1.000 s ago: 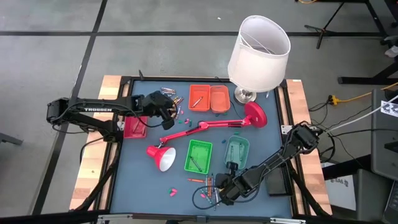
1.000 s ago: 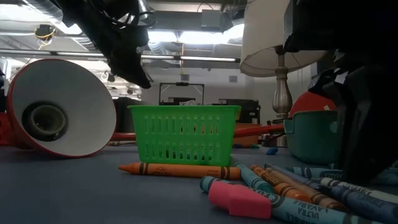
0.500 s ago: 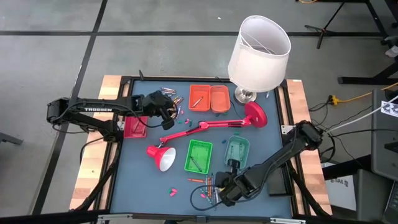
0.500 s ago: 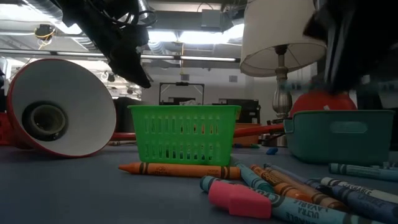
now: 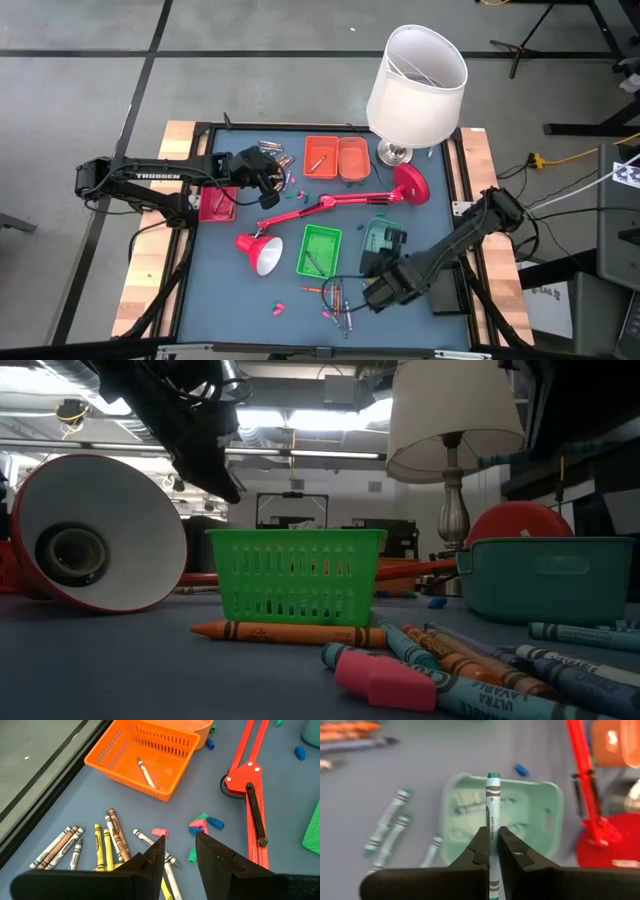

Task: Sort crayons
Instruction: Put the green crayon into the light green bin

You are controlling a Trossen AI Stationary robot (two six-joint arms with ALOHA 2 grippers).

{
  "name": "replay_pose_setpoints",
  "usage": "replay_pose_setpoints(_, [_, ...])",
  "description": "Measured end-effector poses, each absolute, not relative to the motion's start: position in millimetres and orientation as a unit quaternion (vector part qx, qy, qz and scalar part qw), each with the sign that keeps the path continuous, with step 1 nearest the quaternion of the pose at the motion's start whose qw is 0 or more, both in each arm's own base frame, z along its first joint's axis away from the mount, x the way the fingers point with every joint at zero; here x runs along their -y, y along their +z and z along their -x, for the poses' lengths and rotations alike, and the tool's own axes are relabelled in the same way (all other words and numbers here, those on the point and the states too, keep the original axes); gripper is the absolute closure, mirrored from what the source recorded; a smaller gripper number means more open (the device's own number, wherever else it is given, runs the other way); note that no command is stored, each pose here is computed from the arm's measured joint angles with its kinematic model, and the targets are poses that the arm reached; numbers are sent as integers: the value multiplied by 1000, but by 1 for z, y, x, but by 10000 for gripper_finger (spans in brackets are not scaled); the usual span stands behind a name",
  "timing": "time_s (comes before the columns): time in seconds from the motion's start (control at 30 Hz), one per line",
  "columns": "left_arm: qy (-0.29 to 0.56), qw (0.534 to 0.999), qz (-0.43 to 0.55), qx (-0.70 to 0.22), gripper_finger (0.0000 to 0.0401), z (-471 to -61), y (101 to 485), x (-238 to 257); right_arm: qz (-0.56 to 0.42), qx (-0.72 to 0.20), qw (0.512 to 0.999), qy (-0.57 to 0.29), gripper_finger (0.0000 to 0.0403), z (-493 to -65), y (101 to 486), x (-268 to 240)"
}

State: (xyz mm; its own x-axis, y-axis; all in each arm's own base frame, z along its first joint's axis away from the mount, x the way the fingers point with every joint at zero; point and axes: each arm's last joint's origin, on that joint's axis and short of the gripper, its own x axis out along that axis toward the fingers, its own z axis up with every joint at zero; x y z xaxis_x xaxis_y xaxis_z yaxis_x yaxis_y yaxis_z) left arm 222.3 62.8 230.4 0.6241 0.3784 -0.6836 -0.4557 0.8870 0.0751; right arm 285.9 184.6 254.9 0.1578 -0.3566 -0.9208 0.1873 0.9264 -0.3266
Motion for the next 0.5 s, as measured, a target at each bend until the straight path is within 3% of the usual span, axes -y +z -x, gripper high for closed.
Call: replay_pose_setpoints(0.5, [232,897,54,-374,307,-221,229,-63,100,-712,666,-200,391,-288,229,-135])
